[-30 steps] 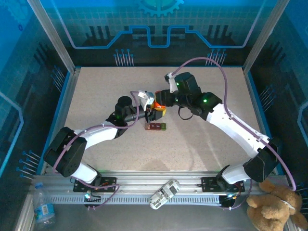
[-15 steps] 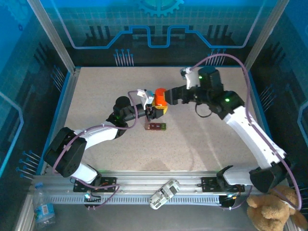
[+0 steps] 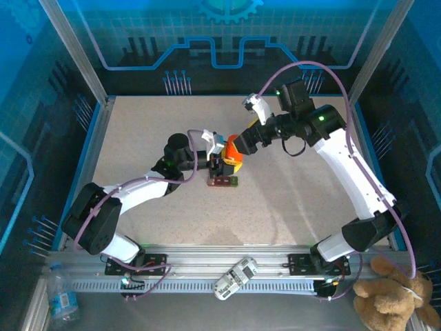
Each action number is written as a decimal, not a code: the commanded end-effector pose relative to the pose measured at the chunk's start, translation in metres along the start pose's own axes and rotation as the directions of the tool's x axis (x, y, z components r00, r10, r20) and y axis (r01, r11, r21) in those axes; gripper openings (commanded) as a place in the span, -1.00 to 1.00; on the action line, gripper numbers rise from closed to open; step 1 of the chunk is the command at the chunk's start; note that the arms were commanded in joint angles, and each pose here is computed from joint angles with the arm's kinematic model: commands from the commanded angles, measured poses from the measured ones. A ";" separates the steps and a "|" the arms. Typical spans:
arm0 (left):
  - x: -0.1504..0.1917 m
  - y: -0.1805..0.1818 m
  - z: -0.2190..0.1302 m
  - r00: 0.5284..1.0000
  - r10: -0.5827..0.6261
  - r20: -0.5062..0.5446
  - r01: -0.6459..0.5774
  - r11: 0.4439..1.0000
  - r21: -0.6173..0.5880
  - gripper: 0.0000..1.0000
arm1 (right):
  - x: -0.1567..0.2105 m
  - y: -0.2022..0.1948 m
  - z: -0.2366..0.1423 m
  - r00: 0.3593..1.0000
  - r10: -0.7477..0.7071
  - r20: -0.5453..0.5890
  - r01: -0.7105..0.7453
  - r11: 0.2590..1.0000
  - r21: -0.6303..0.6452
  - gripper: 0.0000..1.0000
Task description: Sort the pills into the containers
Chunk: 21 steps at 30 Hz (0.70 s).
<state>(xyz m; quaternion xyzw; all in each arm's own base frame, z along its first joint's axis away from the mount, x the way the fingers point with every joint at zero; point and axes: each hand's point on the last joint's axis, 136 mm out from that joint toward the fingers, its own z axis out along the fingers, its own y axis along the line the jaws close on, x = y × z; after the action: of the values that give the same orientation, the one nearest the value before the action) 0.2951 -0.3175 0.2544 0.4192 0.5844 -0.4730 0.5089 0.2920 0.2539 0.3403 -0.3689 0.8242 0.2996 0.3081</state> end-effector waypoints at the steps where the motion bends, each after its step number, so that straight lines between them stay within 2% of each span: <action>1: -0.024 -0.012 -0.003 0.997 0.065 0.028 -0.067 0.996 0.062 -1.00 | 0.008 0.009 -0.004 0.996 -0.054 -0.068 0.054 0.999 0.005 0.88; 16: -0.024 -0.013 -0.001 0.998 0.061 0.020 -0.062 0.995 0.080 -1.00 | 0.015 0.008 0.014 0.990 -0.054 -0.128 0.051 0.998 -0.021 0.68; 19: -0.024 -0.013 -0.001 0.998 0.061 0.020 -0.063 0.995 0.077 -1.00 | 0.015 0.008 0.015 0.990 -0.050 -0.128 0.047 0.999 -0.024 0.56; 21: -0.024 -0.013 -0.001 0.998 0.060 0.020 -0.061 0.995 0.078 -1.00 | 0.016 0.009 0.017 0.990 -0.048 -0.134 0.045 0.999 -0.028 0.34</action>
<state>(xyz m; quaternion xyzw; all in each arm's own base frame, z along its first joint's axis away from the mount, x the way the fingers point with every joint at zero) 0.2884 -0.3203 0.2554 0.4322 0.5821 -0.4874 0.4867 0.2866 0.2614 0.3166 -0.4034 0.8337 0.2750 0.2582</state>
